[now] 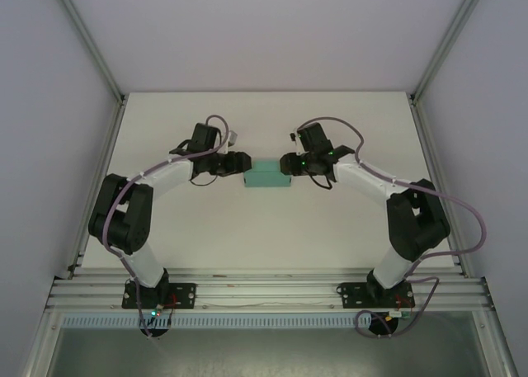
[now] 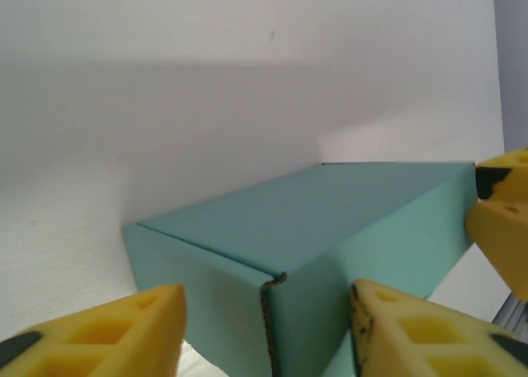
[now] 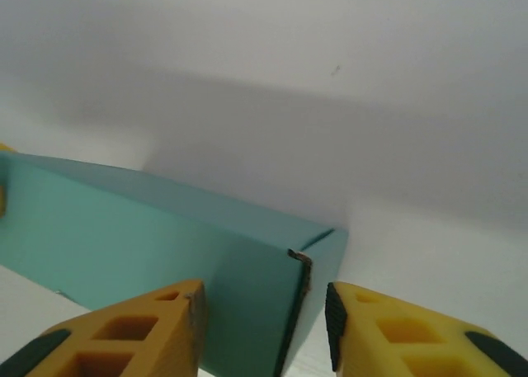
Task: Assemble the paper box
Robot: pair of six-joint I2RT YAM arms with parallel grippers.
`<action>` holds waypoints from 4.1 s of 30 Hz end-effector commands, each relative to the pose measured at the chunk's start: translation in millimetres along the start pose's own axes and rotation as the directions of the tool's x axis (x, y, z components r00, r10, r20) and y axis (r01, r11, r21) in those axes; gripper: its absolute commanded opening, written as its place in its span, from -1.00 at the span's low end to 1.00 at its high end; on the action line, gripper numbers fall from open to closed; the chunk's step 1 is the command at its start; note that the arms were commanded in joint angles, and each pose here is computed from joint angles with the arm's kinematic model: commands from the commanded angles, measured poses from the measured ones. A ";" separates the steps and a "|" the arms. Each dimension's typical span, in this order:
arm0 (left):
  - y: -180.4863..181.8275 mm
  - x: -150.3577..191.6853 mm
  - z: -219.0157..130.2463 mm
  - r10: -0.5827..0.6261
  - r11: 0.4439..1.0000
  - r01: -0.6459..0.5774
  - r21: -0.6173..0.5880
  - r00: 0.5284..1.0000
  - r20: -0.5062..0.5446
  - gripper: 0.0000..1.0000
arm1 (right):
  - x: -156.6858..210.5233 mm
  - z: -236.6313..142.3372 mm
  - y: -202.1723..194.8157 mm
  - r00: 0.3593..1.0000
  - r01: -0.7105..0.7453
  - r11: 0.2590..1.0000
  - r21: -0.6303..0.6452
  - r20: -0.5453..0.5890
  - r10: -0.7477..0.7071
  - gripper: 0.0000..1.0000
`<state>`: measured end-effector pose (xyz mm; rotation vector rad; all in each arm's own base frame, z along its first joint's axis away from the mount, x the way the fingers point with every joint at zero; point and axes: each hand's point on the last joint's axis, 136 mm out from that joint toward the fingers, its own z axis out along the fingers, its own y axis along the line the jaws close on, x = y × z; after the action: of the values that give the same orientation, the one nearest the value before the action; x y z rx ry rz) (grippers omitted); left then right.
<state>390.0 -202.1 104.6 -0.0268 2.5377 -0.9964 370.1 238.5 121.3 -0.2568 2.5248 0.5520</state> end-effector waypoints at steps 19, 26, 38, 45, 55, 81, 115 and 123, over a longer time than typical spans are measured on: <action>34.4 29.7 26.4 -0.030 0.999 0.028 -0.021 0.995 -0.099 -1.00 | -33.8 -43.1 -13.9 0.988 0.149 0.984 0.100 0.027 -0.153 0.61; 31.6 23.8 22.6 -0.006 0.999 0.002 -0.044 0.996 -0.093 -1.00 | -14.4 -47.3 30.3 0.830 0.558 0.820 -0.126 0.067 -0.554 0.99; 27.5 28.3 26.4 0.023 0.999 -0.028 -0.038 0.992 -0.127 -1.00 | 9.1 16.9 10.7 0.583 0.797 0.604 -0.013 -0.244 -0.775 0.89; 20.2 22.8 27.6 0.040 0.999 -0.041 -0.005 0.992 -0.121 -1.00 | 5.0 35.7 -2.6 0.538 0.829 0.557 0.053 -0.353 -0.766 0.32; 2.7 -12.9 -0.1 0.017 1.000 -0.018 0.022 0.999 0.030 0.26 | -29.1 13.5 -50.0 0.592 0.792 0.385 0.474 -0.446 -0.671 0.06; 38.4 -4.5 -31.0 -0.058 0.998 0.062 -0.031 0.990 0.125 1.00 | 17.1 -0.1 16.9 0.767 0.633 0.667 0.393 -0.203 -0.608 1.00; -44.8 33.3 69.3 -0.065 0.995 0.075 0.072 0.990 -0.124 0.86 | 25.7 35.7 -100.6 0.939 -0.186 0.978 0.096 -0.275 0.205 0.69; -59.4 11.2 63.3 -0.058 0.995 0.065 0.077 0.994 -0.096 0.83 | 34.2 38.7 -79.3 0.938 -0.216 0.972 0.097 -0.256 0.234 0.55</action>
<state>391.2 -290.8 105.2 -0.0316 2.5577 -1.1765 396.3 175.7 52.9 -0.0573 2.8153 0.5669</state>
